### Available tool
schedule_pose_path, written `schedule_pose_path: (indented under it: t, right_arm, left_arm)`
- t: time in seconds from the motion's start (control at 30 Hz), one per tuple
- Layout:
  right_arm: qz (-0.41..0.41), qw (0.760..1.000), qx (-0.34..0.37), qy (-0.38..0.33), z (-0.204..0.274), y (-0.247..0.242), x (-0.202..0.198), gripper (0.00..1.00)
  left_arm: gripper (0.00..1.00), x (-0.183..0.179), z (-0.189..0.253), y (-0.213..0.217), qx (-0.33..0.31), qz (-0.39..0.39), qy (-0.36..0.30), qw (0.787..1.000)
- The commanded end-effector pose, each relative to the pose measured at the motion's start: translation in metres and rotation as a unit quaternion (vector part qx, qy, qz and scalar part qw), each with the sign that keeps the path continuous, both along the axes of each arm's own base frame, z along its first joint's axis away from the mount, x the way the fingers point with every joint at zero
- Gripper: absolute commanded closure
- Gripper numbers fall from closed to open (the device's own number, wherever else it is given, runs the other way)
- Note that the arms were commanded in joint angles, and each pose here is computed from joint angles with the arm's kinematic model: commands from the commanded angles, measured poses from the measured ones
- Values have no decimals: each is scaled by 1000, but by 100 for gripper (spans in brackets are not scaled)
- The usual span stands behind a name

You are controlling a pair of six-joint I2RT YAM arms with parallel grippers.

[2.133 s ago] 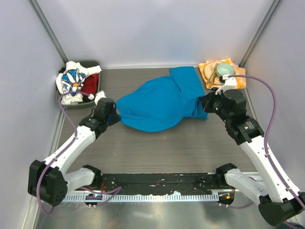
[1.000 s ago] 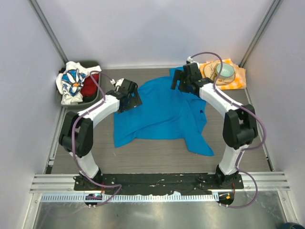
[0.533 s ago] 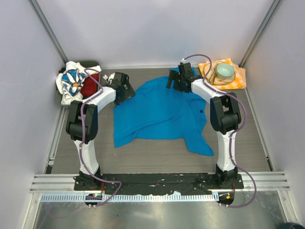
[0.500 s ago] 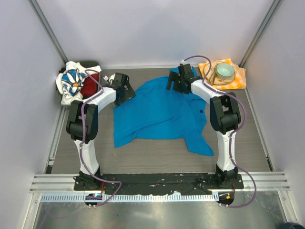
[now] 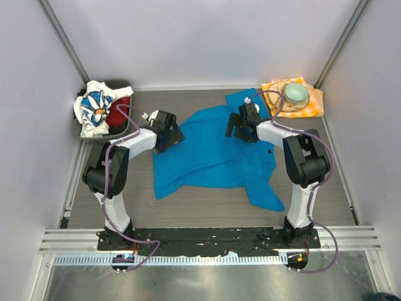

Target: Fold and stack the t-shirts

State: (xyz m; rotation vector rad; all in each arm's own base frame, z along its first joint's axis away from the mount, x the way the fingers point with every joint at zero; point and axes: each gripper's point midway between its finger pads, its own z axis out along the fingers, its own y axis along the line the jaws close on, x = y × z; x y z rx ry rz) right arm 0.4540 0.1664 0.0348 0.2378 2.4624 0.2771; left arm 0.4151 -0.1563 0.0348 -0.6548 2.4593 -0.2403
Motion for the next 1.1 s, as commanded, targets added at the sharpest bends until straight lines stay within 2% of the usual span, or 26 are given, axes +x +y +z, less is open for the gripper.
schedule_pose_path:
  t: [0.0,0.23,0.33,0.4,0.47,0.57,0.67,0.73,0.77,0.83,0.9,1.07]
  right_arm:
    - [-58,995,-75,42,-3,-47,-49,6]
    - [-90,987,-118,57,3,-80,-96,5]
    - [-97,989,-108,29,24,-80,-92,5]
    - [-93,992,-85,3,41,-72,-83,5]
    - [-74,996,-50,-20,60,-55,-67,5]
    - [-40,999,-20,-24,68,-28,-46,6]
    - [17,1000,14,-18,69,16,-32,6]
    - [48,998,32,-22,76,47,-24,8]
    - [57,998,31,-5,61,57,-22,8]
    - [77,996,40,-9,70,82,-15,9]
    - [88,996,34,2,58,97,-11,9]
    - [141,988,60,0,65,156,-9,10]
  left_arm:
    - [3,-60,-27,-12,16,-13,58,998]
    - [3,-117,-32,-37,17,-50,67,996]
    - [3,-119,-3,-46,-4,-58,36,998]
    - [3,-98,36,-54,-15,-58,-13,998]
    - [3,-79,71,-54,4,-62,-47,997]
    - [2,-57,99,-56,36,-74,-65,994]
    - [2,-39,103,-56,50,-70,-69,994]
    - [2,-29,90,-51,57,-62,-53,995]
    - [2,-23,93,-52,53,-59,-54,995]
    - [2,-16,78,-43,58,-49,-31,997]
    - [2,-11,70,-33,60,-37,-21,997]
    - [3,-15,44,1,54,11,13,998]
